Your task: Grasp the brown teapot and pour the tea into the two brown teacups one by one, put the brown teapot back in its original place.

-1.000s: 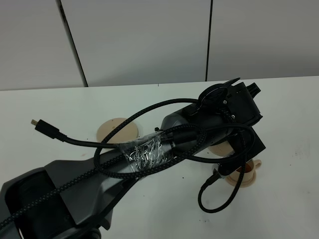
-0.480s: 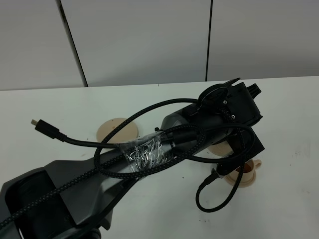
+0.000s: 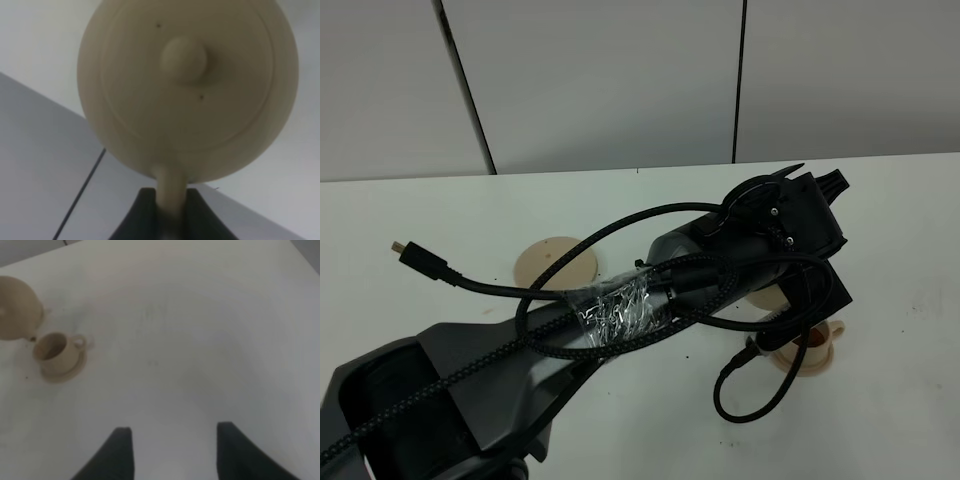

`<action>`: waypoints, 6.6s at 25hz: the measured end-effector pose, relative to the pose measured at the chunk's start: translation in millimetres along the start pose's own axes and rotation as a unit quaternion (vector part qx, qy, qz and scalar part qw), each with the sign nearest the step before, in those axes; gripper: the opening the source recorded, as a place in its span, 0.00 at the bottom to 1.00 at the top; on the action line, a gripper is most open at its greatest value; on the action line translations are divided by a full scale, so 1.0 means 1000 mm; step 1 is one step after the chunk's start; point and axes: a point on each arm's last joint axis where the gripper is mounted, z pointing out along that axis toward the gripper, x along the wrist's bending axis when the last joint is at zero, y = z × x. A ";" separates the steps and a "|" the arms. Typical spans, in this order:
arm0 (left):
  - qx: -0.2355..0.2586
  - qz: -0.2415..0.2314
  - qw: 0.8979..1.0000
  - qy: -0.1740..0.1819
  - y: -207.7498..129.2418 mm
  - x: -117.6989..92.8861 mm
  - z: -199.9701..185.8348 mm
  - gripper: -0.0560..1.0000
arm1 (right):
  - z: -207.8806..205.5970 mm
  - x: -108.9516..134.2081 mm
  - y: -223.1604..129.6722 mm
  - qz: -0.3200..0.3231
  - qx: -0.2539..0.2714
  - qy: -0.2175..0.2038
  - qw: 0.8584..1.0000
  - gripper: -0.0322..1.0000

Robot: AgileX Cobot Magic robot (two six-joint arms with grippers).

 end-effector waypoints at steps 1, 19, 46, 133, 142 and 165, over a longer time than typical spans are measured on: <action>0.002 0.001 1.000 0.003 0.000 0.000 0.000 0.21 | 0.000 0.000 0.000 0.000 0.000 0.000 1.000 0.40; 0.005 0.032 0.999 0.006 -0.001 0.001 0.000 0.21 | 0.000 0.000 0.000 0.000 0.000 0.000 1.000 0.40; 0.000 0.082 0.996 0.036 0.001 0.007 0.000 0.21 | 0.000 0.000 0.000 0.000 0.000 0.000 1.000 0.40; 0.003 0.157 0.985 0.069 0.011 0.011 0.012 0.21 | 0.000 0.000 0.000 0.000 0.000 0.000 1.000 0.40; 0.003 0.163 0.984 0.073 0.011 0.012 0.012 0.21 | 0.000 0.000 0.000 0.000 0.000 0.000 1.000 0.40; -0.015 0.163 0.984 0.077 0.014 0.012 0.012 0.21 | 0.000 0.000 0.000 0.000 0.000 0.000 1.000 0.40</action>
